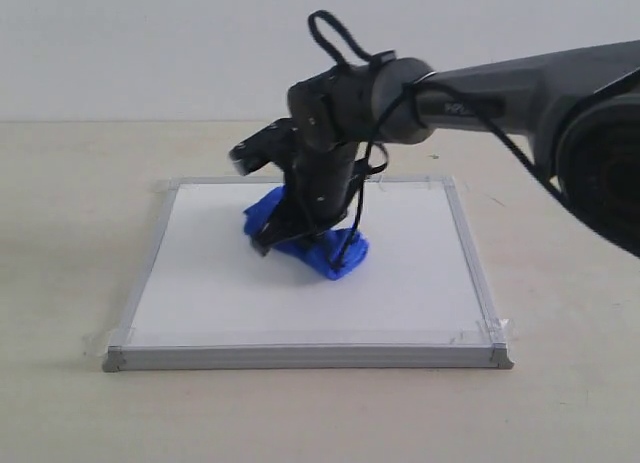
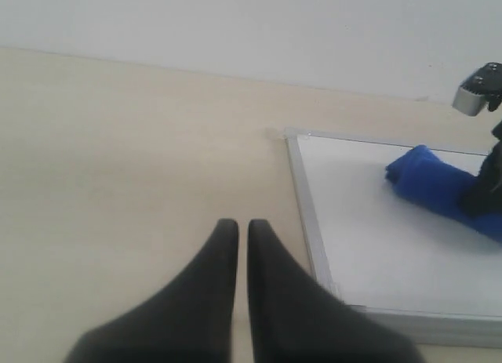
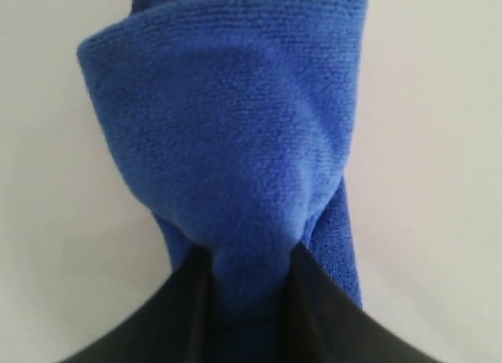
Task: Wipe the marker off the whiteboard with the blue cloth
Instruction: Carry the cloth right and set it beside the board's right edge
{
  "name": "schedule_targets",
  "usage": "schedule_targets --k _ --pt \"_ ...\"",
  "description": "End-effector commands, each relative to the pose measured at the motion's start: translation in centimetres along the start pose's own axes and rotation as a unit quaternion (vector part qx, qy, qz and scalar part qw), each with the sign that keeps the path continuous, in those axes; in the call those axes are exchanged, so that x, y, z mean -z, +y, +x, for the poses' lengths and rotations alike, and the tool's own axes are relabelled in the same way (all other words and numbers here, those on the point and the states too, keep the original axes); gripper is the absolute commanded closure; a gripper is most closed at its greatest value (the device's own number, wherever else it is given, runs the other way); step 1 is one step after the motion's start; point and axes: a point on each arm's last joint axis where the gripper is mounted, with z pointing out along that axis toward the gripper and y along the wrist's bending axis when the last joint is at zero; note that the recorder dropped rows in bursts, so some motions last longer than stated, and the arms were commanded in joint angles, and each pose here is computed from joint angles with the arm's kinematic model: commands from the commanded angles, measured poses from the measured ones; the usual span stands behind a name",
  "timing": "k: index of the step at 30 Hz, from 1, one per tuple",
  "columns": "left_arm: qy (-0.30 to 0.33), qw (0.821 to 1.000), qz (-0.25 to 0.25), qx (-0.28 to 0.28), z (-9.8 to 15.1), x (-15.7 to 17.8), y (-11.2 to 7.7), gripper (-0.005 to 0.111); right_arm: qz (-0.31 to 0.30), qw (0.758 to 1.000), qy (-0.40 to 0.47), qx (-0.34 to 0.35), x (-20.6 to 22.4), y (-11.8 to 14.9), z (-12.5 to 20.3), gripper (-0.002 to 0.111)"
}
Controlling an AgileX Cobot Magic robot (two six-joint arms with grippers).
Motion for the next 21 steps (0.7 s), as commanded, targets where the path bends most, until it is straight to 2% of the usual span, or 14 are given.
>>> schedule_targets --k 1,3,9,14,17,21 --pt "-0.004 1.000 0.001 0.005 0.0 0.0 0.0 0.102 0.102 0.989 0.047 -0.093 2.0 -6.3 2.2 0.108" --pt "-0.004 1.000 0.001 0.005 0.0 0.0 0.0 0.102 0.130 0.984 0.036 -0.114 3.3 -7.9 3.1 0.108" --pt "-0.004 1.000 0.001 0.005 0.0 0.0 0.0 0.102 0.147 0.971 0.019 -0.188 7.0 -11.4 6.3 0.108" --pt "-0.004 1.000 0.001 0.005 0.0 0.0 0.0 0.102 0.159 0.942 0.052 -0.291 6.9 -14.5 11.5 0.108" --pt "-0.004 1.000 0.001 0.005 0.0 0.0 0.0 0.102 0.152 0.931 0.047 -0.327 5.2 -14.8 13.9 0.108" --pt "-0.004 1.000 0.001 0.005 0.0 0.0 0.0 0.102 0.144 0.928 0.037 -0.341 4.3 -14.3 14.6 0.108"
